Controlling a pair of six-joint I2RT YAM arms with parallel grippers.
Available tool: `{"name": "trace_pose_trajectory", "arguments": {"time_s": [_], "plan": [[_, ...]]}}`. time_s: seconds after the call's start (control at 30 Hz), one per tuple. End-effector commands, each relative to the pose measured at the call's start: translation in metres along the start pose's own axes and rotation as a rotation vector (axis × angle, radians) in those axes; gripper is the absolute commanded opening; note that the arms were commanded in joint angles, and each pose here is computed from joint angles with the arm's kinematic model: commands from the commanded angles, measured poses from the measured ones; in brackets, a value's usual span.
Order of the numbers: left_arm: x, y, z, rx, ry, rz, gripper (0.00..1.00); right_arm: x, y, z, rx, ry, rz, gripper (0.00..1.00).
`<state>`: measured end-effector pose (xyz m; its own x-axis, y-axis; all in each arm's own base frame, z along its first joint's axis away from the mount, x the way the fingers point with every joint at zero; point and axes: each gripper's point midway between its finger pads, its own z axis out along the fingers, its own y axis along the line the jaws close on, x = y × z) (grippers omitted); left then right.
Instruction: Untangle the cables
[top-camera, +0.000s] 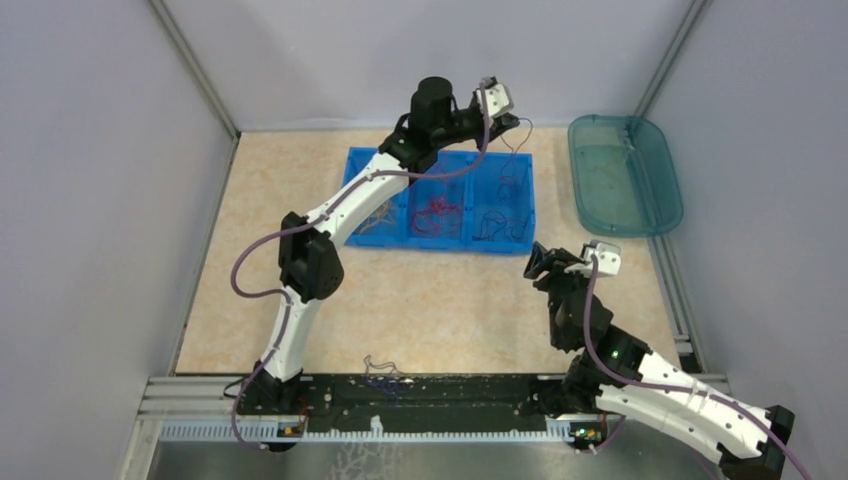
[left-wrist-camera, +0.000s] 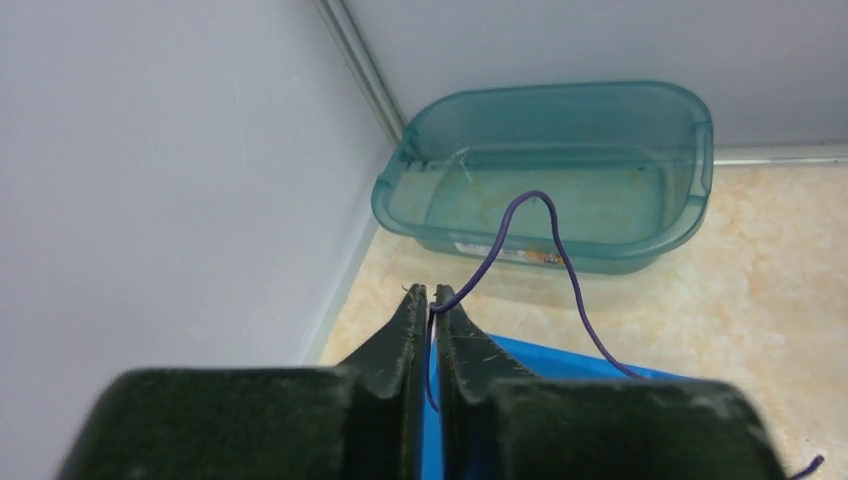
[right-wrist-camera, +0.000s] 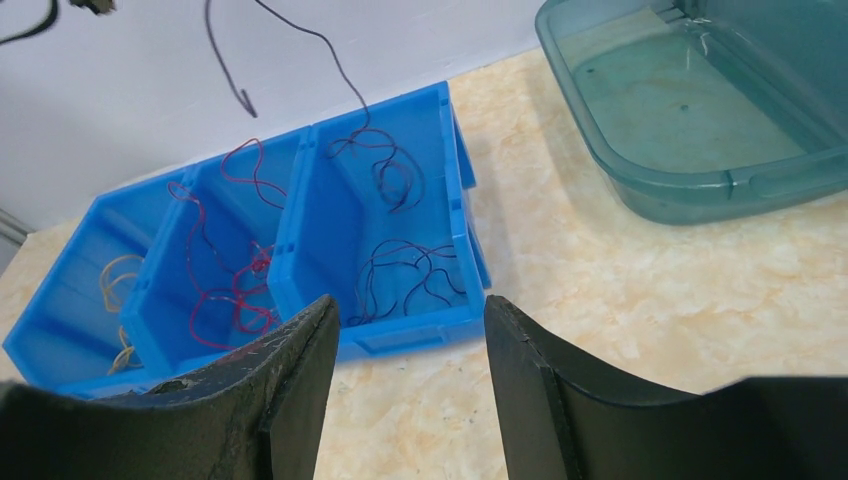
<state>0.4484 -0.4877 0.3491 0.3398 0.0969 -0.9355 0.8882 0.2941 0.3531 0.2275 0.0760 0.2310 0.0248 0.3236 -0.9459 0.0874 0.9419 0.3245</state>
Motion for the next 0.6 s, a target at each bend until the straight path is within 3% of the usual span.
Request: {"name": "trace_pose_trajectory", "arguments": {"time_s": [0.0, 0.03, 0.1, 0.17, 0.2, 0.37, 0.57], "plan": [[0.017, 0.006, 0.009, -0.040, 0.022, 0.039, 0.32, -0.018, 0.005, -0.001, -0.015, -0.028, 0.025, 0.56], [0.028, 0.004, 0.009, -0.041, 0.056, 0.032, 0.49, -0.018, 0.006, -0.001, -0.019, -0.028, 0.018, 0.56], [0.049, -0.003, 0.004, -0.026, 0.135, 0.028, 0.67, -0.019, 0.008, -0.001, -0.025, -0.027, 0.008, 0.57], [0.062, -0.006, -0.008, -0.021, 0.219, 0.042, 0.95, -0.019, 0.013, 0.000, -0.041, -0.020, -0.004, 0.58], [0.072, -0.010, -0.017, -0.007, 0.280, 0.064, 1.00, -0.019, 0.016, 0.000, -0.053, -0.014, -0.007, 0.58], [0.098, -0.019, -0.082, 0.037, 0.566, 0.128, 1.00, -0.014, 0.033, 0.000, -0.115, 0.037, 0.006, 0.59], [0.076, 0.003, -0.173, -0.058, 0.670, -0.021, 1.00, 0.000, 0.083, -0.006, -0.347, 0.137, -0.070, 0.58]]}}
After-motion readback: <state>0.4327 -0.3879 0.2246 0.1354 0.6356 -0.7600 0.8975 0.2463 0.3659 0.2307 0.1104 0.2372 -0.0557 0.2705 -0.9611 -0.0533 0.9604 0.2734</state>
